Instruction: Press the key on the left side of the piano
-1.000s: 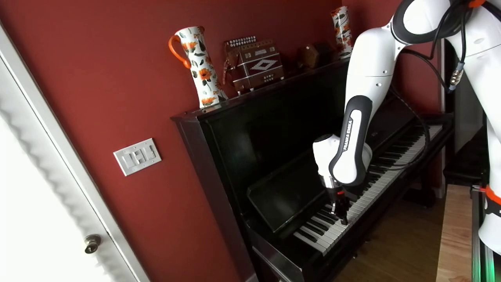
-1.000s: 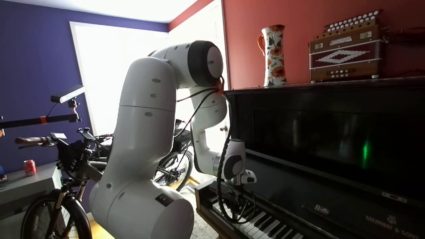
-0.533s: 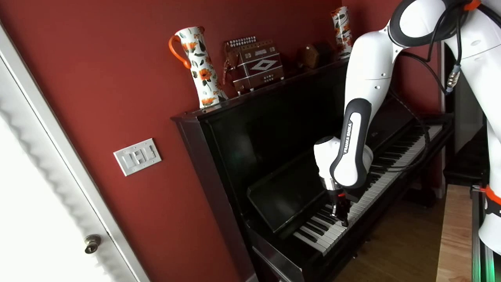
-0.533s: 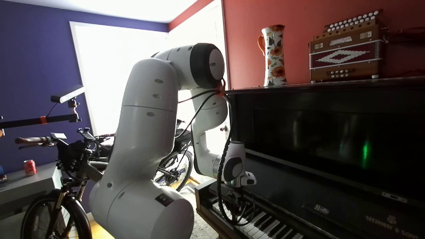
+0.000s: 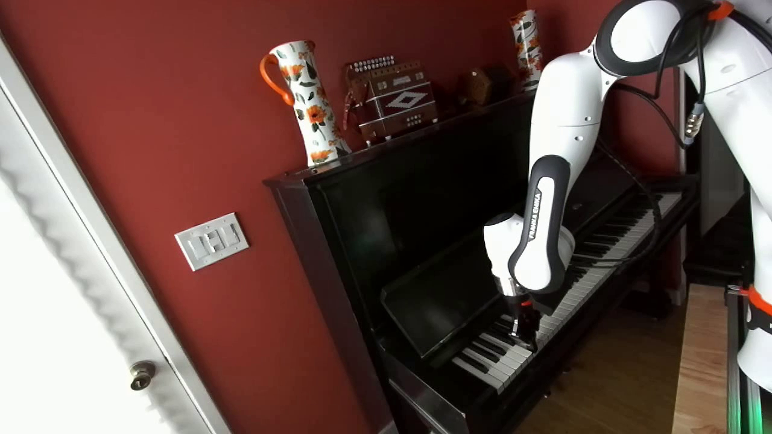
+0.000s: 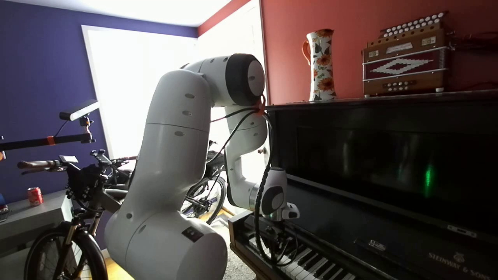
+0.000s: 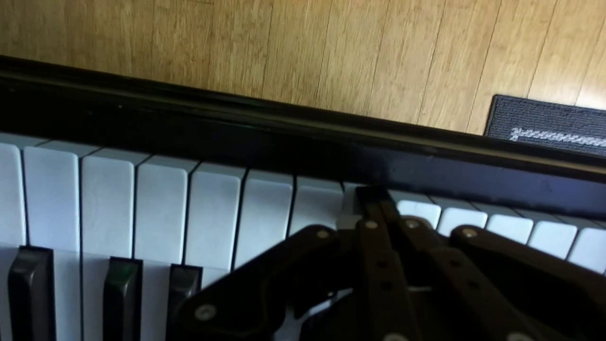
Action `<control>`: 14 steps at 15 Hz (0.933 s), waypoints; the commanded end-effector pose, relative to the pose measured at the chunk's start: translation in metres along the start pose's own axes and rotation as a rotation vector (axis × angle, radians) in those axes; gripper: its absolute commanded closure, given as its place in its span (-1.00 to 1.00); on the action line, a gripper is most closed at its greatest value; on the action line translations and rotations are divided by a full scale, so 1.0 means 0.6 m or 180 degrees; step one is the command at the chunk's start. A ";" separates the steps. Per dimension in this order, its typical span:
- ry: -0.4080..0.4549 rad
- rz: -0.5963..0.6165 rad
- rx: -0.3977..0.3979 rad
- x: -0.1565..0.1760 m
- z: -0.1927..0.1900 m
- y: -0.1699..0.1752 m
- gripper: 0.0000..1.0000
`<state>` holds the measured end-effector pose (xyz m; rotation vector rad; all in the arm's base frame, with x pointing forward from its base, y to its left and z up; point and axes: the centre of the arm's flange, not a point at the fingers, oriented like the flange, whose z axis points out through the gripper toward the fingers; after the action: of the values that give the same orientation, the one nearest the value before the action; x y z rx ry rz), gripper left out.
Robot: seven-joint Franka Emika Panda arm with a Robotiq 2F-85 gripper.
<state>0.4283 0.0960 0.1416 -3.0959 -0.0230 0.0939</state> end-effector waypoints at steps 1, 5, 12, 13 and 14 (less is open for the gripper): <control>-0.0029 0.0014 0.0036 0.003 0.025 0.000 1.00; -0.0046 0.0026 0.0043 0.003 0.028 0.001 1.00; -0.0006 0.0046 0.0000 -0.002 0.003 0.003 1.00; 0.0002 0.0049 -0.0008 -0.003 -0.002 0.003 1.00; 0.0012 0.0049 -0.0015 -0.004 -0.009 0.003 1.00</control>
<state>0.4286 0.0954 0.1421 -3.0939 -0.0128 0.0932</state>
